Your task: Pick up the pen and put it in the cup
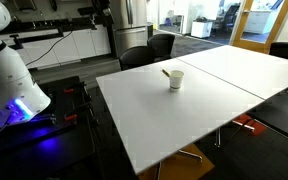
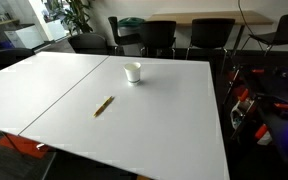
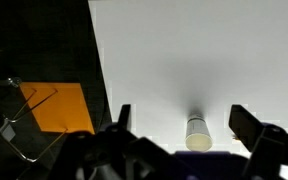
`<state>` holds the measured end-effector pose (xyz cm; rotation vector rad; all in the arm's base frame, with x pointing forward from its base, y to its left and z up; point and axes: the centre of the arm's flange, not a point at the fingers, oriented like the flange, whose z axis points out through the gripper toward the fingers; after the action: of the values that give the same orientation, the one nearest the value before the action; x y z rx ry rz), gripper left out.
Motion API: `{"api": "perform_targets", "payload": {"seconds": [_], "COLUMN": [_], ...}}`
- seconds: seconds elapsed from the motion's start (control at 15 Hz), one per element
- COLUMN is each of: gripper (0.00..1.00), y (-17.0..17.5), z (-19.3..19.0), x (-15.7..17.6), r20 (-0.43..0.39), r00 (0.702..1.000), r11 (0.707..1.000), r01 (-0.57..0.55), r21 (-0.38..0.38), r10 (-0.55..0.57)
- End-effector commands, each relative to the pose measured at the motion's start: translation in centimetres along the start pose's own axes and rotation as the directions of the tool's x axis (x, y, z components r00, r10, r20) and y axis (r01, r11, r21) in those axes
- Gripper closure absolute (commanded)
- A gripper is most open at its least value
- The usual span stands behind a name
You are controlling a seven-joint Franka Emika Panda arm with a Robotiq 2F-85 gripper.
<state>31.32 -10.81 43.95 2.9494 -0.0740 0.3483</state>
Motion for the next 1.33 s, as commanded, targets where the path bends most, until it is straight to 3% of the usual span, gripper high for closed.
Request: {"api": "perform_targets", "payload": {"seconds": [0.0, 0.47, 0.73, 1.0, 1.27], "gripper": [0.0, 0.0, 0.0, 0.0, 0.0], "y": [-1.1, -6.2, -10.0, -14.4, -18.4], "z": [-0.5, -0.4, 1.0, 2.9, 5.4], "x": [1.8, 6.0, 8.1, 10.6, 13.0], "r20": [-0.047, -0.108, -0.079, -0.021, 0.04], "r00": [0.999, 0.979, 0.985, 0.999, 0.977], "r11": [1.0, 0.985, 0.988, 0.999, 0.974], "r01": [-0.008, 0.172, 0.152, -0.033, -0.211], "r21": [-0.013, -0.029, -0.015, 0.03, 0.086], "r10": [0.007, -0.174, -0.152, 0.034, 0.209]}}
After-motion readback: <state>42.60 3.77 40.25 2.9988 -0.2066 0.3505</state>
